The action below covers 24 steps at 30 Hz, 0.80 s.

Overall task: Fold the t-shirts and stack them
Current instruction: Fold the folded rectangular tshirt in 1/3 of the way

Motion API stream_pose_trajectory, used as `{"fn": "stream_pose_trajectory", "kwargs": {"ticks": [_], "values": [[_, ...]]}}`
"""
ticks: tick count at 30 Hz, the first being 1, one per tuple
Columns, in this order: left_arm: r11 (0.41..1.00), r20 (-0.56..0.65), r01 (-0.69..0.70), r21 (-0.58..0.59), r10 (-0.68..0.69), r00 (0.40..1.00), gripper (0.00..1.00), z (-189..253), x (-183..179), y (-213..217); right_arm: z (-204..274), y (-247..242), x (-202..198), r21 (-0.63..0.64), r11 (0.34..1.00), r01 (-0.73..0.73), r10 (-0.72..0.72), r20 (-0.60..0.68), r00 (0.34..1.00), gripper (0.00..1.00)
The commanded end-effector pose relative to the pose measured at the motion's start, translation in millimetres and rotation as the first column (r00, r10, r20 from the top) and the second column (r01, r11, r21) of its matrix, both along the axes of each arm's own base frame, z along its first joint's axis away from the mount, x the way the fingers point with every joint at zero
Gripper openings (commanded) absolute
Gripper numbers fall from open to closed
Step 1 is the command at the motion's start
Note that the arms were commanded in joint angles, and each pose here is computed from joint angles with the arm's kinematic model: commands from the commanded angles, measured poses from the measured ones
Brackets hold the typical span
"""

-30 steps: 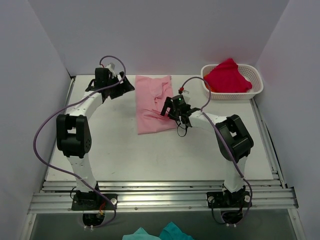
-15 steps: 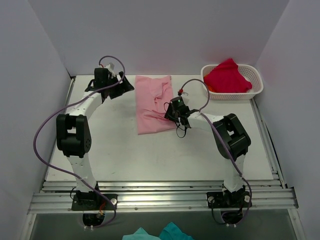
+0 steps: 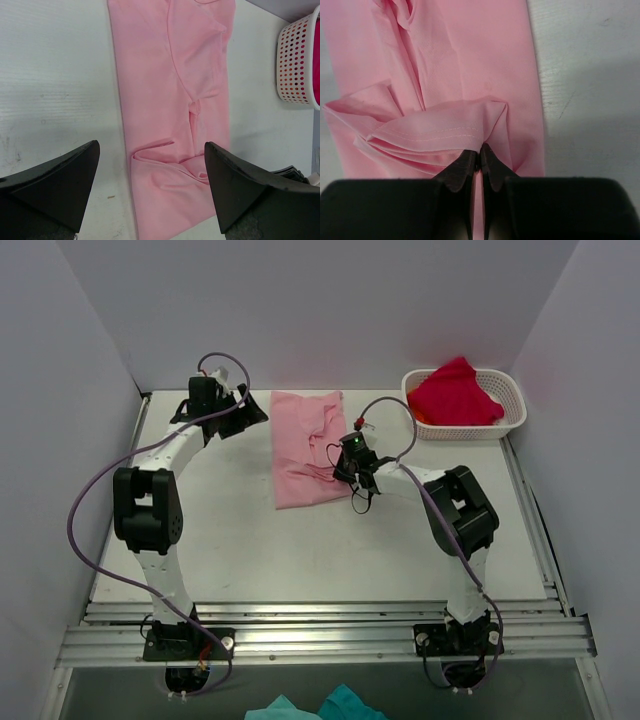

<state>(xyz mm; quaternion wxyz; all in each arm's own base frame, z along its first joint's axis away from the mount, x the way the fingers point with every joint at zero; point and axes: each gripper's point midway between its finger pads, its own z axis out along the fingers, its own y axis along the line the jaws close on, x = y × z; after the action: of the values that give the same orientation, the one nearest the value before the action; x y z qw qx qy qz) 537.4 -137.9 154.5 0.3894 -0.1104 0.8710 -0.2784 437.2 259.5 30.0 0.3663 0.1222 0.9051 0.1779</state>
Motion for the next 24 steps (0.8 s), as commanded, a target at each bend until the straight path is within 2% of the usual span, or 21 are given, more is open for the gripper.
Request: {"fn": "stream_pose_trajectory", "kwargs": {"ticks": [1,5,9,13,14,15,16,17,21,24], "values": [[1.000,0.061,0.009,-0.008,-0.009,0.998,0.95,12,10,1,33,6,19,0.018,1.000,0.003,-0.004,0.057,0.998,0.00],[1.000,0.060,0.010,-0.007,-0.010,0.998,0.95,11,12,2,57,5,37,0.032,0.999,0.016,-0.018,0.091,0.996,0.00],[1.000,0.053,0.007,-0.004,-0.007,0.999,0.94,9,13,6,60,-4,58,0.036,0.998,0.041,-0.045,0.099,0.994,0.00],[1.000,0.043,0.004,-0.007,-0.003,0.999,0.95,5,13,11,35,-10,81,0.048,0.997,0.060,-0.063,0.057,0.996,0.00],[1.000,0.041,-0.001,-0.007,0.001,0.999,0.95,3,14,14,31,-14,88,0.050,0.996,0.072,-0.075,0.053,0.996,0.05],[1.000,0.038,-0.001,-0.007,0.001,0.999,0.95,2,14,15,38,-11,100,0.070,0.994,0.078,-0.083,0.070,0.994,0.19],[1.000,0.038,-0.001,-0.008,0.002,0.999,0.94,3,14,15,20,-12,103,0.058,0.995,0.083,-0.085,0.037,0.996,0.79],[1.000,0.035,-0.002,-0.007,0.003,0.999,0.94,1,15,17,19,-12,109,0.058,0.994,0.089,-0.091,0.035,0.995,1.00],[1.000,0.030,-0.001,-0.005,0.001,1.000,0.95,0,15,17,21,-13,133,0.079,0.990,0.115,-0.118,0.040,0.992,1.00],[1.000,0.033,-0.011,0.002,0.010,0.999,0.95,1,15,19,40,-10,147,0.089,0.989,0.121,-0.128,0.075,0.989,1.00]]}}
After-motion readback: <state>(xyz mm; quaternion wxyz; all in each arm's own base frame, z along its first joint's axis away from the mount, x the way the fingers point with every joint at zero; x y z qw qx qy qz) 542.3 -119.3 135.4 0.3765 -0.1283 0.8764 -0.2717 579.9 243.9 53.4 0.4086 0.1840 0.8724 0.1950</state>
